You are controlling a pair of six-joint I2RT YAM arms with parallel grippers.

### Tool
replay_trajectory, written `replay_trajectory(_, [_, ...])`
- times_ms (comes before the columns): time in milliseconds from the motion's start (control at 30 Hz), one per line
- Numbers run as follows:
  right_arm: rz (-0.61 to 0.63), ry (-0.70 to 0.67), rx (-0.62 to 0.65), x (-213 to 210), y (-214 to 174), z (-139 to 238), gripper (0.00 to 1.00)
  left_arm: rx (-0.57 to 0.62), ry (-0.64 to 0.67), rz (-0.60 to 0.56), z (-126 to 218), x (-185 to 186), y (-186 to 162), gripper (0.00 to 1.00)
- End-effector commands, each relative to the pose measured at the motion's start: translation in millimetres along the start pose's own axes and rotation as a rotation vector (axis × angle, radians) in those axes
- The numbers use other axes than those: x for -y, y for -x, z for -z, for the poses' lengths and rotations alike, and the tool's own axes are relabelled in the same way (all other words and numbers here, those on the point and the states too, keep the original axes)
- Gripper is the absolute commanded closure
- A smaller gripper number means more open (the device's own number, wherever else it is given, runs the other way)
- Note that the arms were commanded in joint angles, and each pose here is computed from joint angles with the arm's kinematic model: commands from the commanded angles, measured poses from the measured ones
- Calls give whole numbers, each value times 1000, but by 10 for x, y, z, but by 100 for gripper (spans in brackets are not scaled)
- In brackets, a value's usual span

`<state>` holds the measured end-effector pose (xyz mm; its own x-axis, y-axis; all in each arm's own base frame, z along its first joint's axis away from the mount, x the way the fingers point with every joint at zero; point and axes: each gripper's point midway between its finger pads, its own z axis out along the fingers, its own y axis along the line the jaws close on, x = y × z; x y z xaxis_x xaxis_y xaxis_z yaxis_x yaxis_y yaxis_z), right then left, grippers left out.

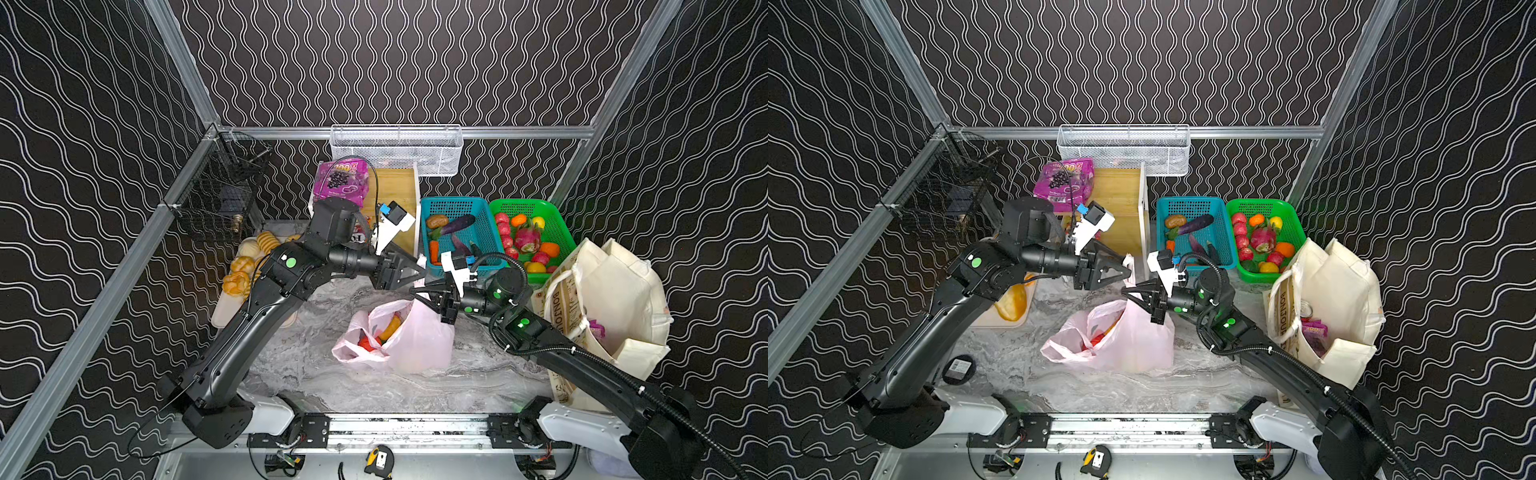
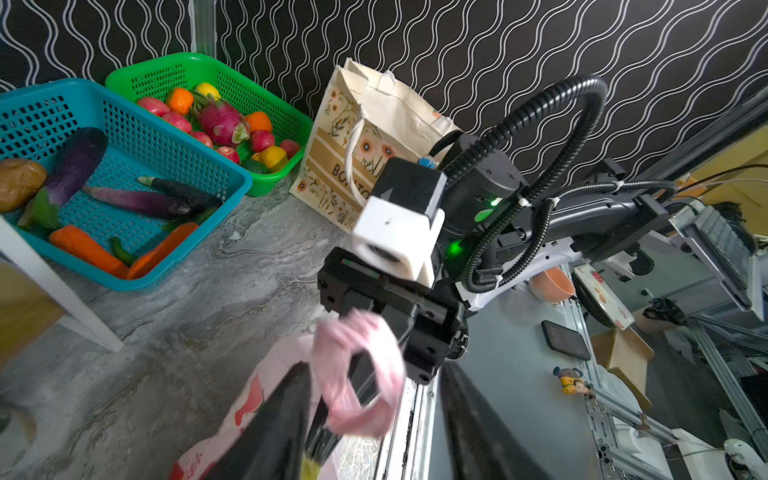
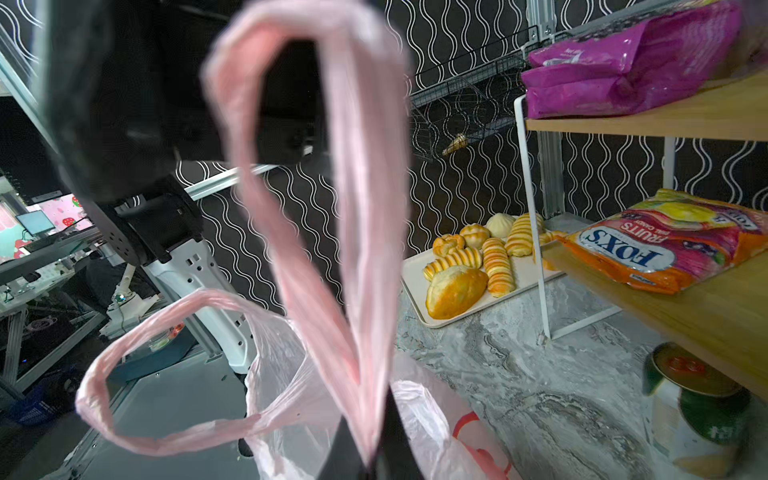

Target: Place the mixed food into the grocery bags and tie them

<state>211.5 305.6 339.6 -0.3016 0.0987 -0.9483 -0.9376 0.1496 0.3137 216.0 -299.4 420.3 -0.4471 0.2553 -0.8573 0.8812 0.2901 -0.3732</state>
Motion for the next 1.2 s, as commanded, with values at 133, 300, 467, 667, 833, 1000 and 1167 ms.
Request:
replay_trajectory(133, [-83,-204,56,433,74,132,98,-29,39,-204,333,195,-239,33])
replay_trajectory(300, [-115,-251,37,588,19,138,99,-122,-17,-356,528,397,-634,32])
replay_trajectory(467, [-132,-262,39,648,24,109,99,-225,-24,-507,622,410,-854,31])
replay_trajectory(667, [-147,-289,26,725,7,88,99,-220,-103,-592,572,601,-838,29])
replay_trajectory(833, [-149,-295,26,733,2,94,99,-327,-84,-650,327,540,-987,29])
replay_trajectory(1000, [-151,-299,31,729,7,106,99,-428,-23,-713,117,423,-1085,29])
replay_trajectory(1167, [-143,-299,26,715,9,115,99,-463,59,-736,-36,306,-1031,42])
